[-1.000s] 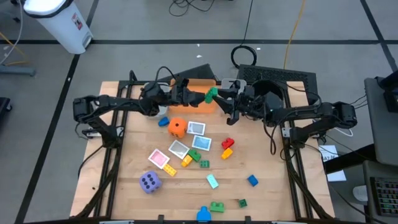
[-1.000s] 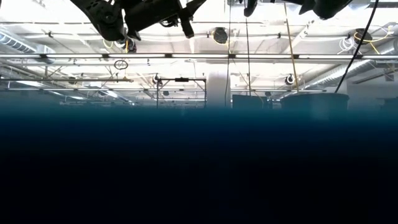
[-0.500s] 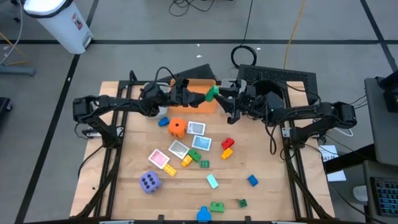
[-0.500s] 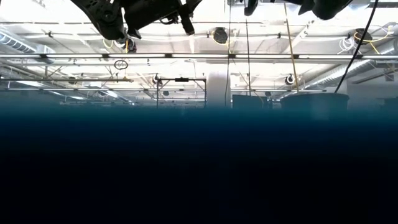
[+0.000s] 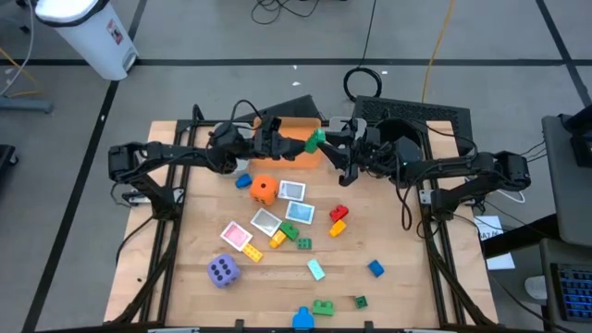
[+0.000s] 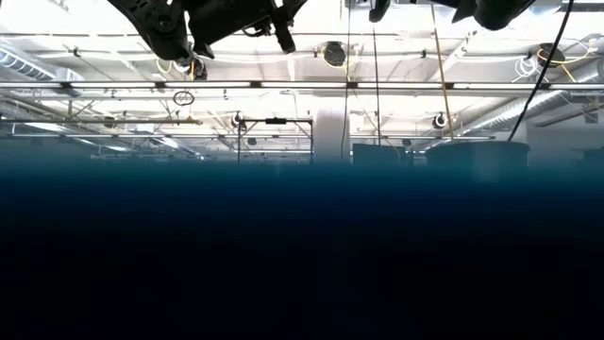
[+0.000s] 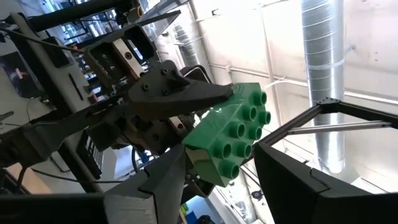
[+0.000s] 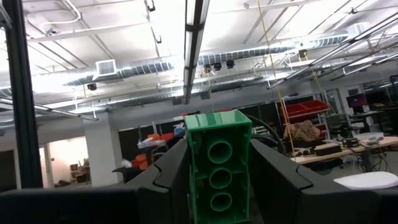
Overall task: Pick & Place Toys
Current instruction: Put the green game piece into the right gray bin
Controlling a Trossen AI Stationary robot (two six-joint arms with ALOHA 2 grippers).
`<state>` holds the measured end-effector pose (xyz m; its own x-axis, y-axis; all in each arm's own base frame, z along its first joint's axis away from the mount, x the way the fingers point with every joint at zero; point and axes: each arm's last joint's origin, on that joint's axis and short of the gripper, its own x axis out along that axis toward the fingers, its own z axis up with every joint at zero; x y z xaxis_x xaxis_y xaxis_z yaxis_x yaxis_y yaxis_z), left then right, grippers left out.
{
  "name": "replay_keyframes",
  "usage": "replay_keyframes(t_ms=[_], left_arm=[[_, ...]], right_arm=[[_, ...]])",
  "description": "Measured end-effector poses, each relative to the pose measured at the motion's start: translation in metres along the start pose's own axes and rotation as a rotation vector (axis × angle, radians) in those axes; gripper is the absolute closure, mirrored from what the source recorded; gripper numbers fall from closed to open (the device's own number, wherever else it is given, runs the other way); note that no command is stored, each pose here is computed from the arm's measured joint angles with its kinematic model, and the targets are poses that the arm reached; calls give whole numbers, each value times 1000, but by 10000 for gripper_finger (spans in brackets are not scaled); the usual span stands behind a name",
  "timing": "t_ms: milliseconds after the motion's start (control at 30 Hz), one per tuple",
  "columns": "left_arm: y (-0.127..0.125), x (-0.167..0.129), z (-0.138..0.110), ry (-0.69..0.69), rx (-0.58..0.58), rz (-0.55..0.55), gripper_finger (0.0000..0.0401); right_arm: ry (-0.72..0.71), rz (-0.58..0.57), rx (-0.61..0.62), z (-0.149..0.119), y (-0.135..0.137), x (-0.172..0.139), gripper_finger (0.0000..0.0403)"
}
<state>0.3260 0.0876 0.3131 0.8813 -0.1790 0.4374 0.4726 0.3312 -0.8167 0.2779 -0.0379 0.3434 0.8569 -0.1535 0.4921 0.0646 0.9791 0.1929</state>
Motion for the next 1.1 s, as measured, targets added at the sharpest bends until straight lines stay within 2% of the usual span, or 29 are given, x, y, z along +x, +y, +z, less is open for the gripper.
replay_keyframes(t_ms=[433,800,1100], left_arm=[[2,3,-6,-2,38,29,203],[-13,14,2,16,96,-30,203],[-14,15,3,5,102,-38,206]], right_arm=[[-4,-18,-13,1,-6,0,273],[-78,40,37,-19,-9,8,273],[-8,28,29,-29,-12,8,273]])
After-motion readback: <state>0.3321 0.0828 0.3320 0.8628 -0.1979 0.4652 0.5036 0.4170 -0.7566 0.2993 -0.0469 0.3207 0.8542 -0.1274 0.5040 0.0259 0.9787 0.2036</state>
